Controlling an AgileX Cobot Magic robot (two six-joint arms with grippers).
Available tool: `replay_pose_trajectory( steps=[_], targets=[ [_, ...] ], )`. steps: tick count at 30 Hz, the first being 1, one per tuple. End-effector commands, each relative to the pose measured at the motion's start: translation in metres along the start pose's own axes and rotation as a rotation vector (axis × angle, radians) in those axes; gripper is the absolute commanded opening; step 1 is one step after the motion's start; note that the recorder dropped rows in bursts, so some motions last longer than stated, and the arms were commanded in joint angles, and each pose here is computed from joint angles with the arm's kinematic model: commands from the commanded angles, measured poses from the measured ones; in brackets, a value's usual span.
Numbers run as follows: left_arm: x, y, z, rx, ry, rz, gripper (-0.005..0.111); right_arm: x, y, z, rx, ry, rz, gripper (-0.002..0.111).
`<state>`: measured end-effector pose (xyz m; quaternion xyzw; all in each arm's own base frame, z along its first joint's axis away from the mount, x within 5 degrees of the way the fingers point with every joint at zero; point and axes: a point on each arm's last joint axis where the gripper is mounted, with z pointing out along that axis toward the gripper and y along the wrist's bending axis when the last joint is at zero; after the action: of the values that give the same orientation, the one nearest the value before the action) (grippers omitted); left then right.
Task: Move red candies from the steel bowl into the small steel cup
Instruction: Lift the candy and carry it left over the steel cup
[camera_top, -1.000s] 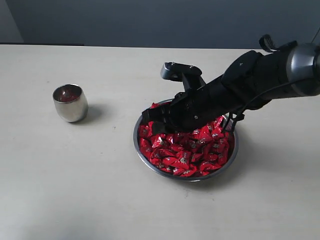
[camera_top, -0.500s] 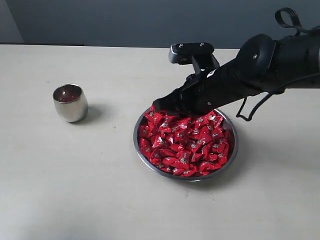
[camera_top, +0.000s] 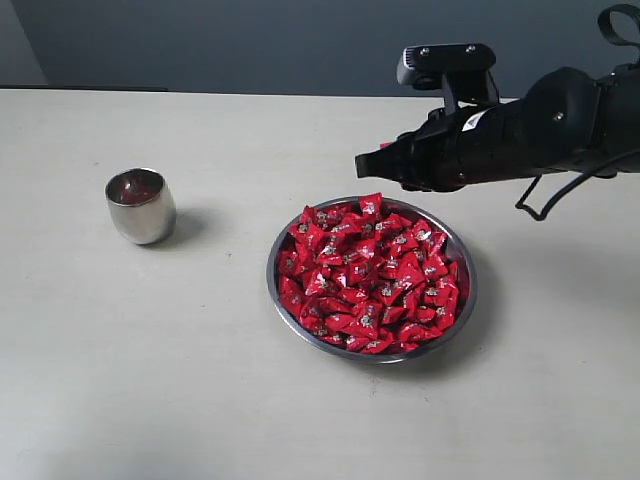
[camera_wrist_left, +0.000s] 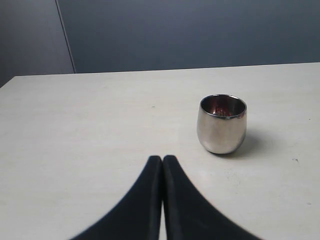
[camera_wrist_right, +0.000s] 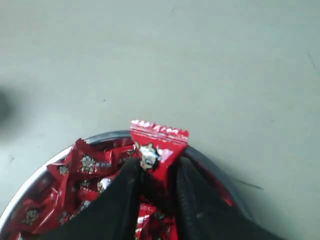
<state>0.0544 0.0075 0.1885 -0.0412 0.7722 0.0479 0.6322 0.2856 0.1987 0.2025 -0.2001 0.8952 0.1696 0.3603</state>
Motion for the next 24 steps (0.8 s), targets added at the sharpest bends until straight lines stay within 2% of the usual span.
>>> replay_pose_trajectory(
  steps=[1,7,14,21,24],
  targets=[
    [0.001,0.0,0.0,0.0,0.0,-0.003,0.0,0.0,-0.005,0.006,0.025,-0.035,-0.009,0.02],
    [0.001,0.0,0.0,0.0,0.0,-0.003,0.0,0.004,-0.002,0.028,0.026,-0.005,-0.026,0.02],
    [0.001,0.0,0.0,0.0,0.0,-0.003,0.0,-0.028,0.053,0.062,-0.086,-0.038,-0.139,0.02],
    [0.001,0.0,0.0,0.0,0.0,-0.003,0.0,-0.045,0.086,0.094,-0.156,-0.017,-0.177,0.02],
    [0.001,0.0,0.0,0.0,0.0,-0.003,0.0,-0.051,0.105,0.1,-0.195,-0.025,-0.245,0.02]
  ],
)
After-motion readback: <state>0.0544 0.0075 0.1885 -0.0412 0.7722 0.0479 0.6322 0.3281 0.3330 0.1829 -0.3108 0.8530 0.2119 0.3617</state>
